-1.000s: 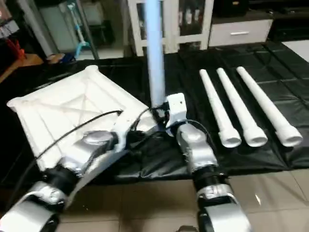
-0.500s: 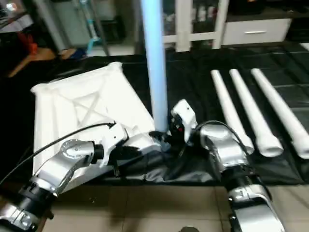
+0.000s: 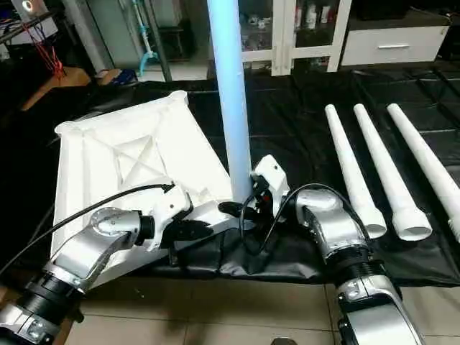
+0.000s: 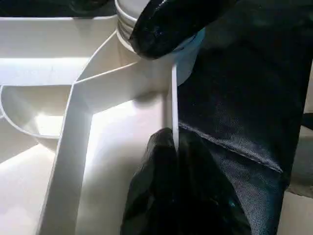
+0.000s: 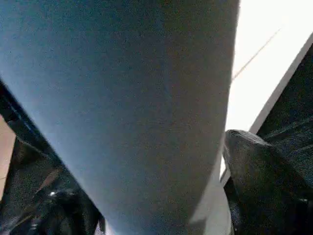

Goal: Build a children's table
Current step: Rotate leg to tighten

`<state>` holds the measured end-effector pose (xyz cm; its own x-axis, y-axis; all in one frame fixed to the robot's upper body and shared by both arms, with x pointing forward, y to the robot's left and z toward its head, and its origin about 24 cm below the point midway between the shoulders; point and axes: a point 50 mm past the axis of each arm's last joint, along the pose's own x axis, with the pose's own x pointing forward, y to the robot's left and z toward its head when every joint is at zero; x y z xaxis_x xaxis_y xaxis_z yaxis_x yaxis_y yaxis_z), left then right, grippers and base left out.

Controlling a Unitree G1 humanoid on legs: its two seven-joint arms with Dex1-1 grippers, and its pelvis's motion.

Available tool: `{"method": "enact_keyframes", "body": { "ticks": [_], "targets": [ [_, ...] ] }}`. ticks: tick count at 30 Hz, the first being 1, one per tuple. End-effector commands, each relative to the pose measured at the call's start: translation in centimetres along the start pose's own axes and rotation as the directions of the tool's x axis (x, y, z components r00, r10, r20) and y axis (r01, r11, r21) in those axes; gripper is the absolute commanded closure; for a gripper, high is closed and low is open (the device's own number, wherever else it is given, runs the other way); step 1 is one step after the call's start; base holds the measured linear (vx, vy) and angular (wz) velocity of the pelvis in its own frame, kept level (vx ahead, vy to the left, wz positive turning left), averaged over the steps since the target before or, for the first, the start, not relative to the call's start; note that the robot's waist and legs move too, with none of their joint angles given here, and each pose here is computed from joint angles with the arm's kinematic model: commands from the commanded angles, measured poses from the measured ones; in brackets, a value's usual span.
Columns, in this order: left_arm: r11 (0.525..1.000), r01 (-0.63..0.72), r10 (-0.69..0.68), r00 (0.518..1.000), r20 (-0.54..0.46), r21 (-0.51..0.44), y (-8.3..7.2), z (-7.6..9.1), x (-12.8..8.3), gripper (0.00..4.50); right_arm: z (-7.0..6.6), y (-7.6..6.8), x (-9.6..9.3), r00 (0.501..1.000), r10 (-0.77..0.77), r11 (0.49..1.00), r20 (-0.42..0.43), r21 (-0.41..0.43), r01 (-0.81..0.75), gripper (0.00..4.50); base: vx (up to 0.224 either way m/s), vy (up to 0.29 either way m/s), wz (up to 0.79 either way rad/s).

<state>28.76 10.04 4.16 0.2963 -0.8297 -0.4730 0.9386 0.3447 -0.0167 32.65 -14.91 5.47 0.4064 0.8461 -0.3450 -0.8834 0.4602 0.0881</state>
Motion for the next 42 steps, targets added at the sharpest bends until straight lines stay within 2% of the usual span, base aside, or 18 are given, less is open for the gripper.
{"method": "enact_keyframes", "body": {
  "ticks": [1,3,7,15,18,21,23,26,27,28,29,30,31,34,42],
  "targets": [
    [0.997,0.071,-0.071,0.997,-0.020,0.012,-0.7,-0.3,-0.2,4.50,-1.3,-0.5,-1.0,0.995,-0.040,0.999,-0.087,0.013,0.042,1.22,0.000,0.000,0.00],
    [0.997,0.073,-0.073,0.997,-0.021,0.010,-0.7,-0.3,-0.2,4.50,-1.4,-0.5,-1.2,0.995,-0.034,0.999,-0.099,0.012,0.035,1.55,0.000,0.000,0.00],
    [0.997,0.078,-0.078,0.997,-0.026,0.007,-0.7,-0.4,-0.2,4.50,-1.5,-0.7,-1.2,0.993,-0.063,0.998,-0.101,0.008,0.064,1.78,0.000,0.000,0.00],
    [0.998,0.064,-0.064,0.998,-0.014,-0.002,-0.6,-0.3,0.0,4.50,-1.4,-0.4,-0.8,0.995,-0.075,0.997,-0.061,0.025,0.077,1.83,0.000,0.000,0.00],
    [0.999,0.030,-0.030,1.000,-0.009,-0.024,-0.3,-0.2,0.1,4.50,-1.2,-0.7,-0.8,0.992,-0.123,0.992,-0.030,0.032,0.124,1.83,0.000,0.000,0.00],
    [0.985,-0.155,0.154,0.988,-0.025,-0.071,1.7,0.0,0.4,4.50,-0.7,-1.5,0.1,0.943,-0.332,0.941,0.037,0.090,0.327,1.83,0.000,0.000,0.00],
    [0.951,-0.286,0.284,0.958,-0.033,-0.118,3.1,0.3,0.9,4.50,-0.9,-2.1,0.6,0.860,-0.508,0.851,0.045,0.180,0.493,1.83,0.000,0.000,0.00],
    [0.915,-0.380,0.381,0.924,-0.025,-0.138,4.1,1.3,1.7,4.50,-1.4,-2.1,1.4,0.782,-0.623,0.760,0.022,0.253,0.598,1.84,0.000,0.000,0.00],
    [0.903,-0.408,0.410,0.912,-0.017,-0.137,4.4,1.8,2.0,4.50,-1.4,-2.2,1.8,0.742,-0.670,0.716,0.008,0.270,0.644,1.84,0.000,0.000,0.00],
    [0.901,-0.411,0.413,0.911,-0.016,-0.137,4.4,1.9,2.0,4.50,-1.4,-2.2,1.8,0.737,-0.676,0.711,0.007,0.271,0.649,1.84,0.000,0.000,0.00],
    [0.887,-0.443,0.446,0.895,-0.007,-0.132,4.8,2.5,2.4,4.50,-1.3,-2.4,2.2,0.674,-0.739,0.642,-0.011,0.293,0.709,1.84,0.000,0.000,0.00],
    [0.887,-0.443,0.446,0.895,-0.007,-0.132,4.8,2.5,2.4,4.50,-1.3,-2.4,2.2,0.674,-0.739,0.642,-0.011,0.293,0.709,1.84,0.000,0.000,0.00],
    [0.880,-0.457,0.460,0.888,-0.003,-0.127,4.9,2.8,2.5,4.50,-1.2,-2.4,2.5,0.646,-0.763,0.612,-0.016,0.302,0.731,1.84,0.000,0.000,0.00],
    [0.876,-0.467,0.470,0.883,-0.003,-0.122,5.1,3.1,2.8,4.50,-0.8,-2.3,3.0,0.624,-0.781,0.593,-0.010,0.301,0.747,1.84,0.000,0.000,0.00],
    [0.896,-0.434,0.435,0.900,-0.009,-0.090,5.0,2.8,3.1,4.50,-0.2,-2.7,3.1,0.594,-0.805,0.574,0.016,0.276,0.771,1.84,0.000,0.000,0.00]
  ]
}}
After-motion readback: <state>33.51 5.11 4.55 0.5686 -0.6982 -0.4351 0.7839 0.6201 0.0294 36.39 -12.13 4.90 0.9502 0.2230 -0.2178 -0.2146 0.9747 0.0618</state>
